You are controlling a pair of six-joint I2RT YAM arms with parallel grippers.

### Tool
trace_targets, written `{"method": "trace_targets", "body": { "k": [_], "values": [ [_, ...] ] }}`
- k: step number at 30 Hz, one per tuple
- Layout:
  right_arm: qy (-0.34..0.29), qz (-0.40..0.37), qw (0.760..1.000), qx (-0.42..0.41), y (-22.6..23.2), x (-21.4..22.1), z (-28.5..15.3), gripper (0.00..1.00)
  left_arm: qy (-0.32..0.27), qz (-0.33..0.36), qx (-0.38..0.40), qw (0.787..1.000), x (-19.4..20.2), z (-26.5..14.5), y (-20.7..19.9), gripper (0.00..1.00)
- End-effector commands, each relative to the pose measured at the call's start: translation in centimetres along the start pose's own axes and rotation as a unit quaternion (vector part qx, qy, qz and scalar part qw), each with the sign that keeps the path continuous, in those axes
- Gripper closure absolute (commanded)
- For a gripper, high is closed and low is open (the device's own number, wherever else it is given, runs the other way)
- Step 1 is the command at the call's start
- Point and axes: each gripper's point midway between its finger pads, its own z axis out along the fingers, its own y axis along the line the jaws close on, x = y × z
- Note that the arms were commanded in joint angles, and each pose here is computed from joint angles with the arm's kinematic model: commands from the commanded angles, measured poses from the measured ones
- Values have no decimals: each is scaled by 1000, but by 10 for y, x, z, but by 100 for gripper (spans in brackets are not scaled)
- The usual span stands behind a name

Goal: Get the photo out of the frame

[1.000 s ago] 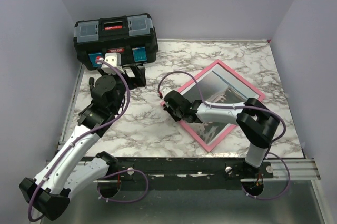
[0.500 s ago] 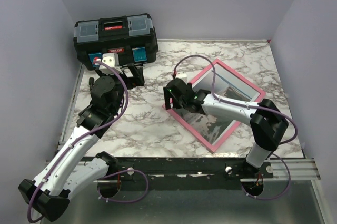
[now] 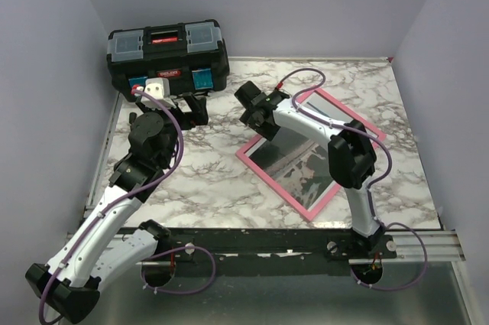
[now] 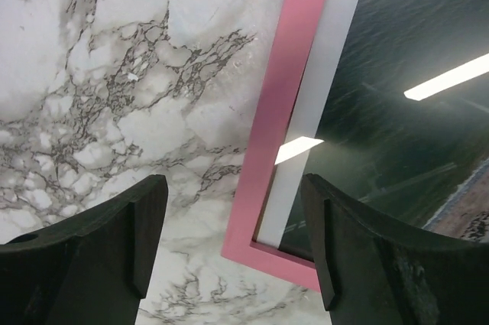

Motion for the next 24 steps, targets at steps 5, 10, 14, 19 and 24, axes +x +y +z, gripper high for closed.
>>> {"method": "trace_targets", "body": {
  "k": [5, 10, 14, 19, 24],
  "values": [
    [3, 47, 997, 64, -17, 10, 23, 31, -12, -9, 20, 1000, -10, -5, -7, 1],
    [3, 45, 994, 98, -20, 12, 33, 41, -12, -10, 23, 1000, -11, -5, -8, 1],
    [4, 44, 994, 103, -15, 13, 38, 43, -12, -11, 25, 1000, -11, -6, -9, 1],
    [6, 52, 992, 114, -15, 16, 44, 43, -11, -10, 26, 1000, -11, -6, -9, 1],
    [1, 62, 991, 118, -16, 17, 48, 47, -10, -10, 27, 1000, -10, -5, -9, 1]
  ]
}}
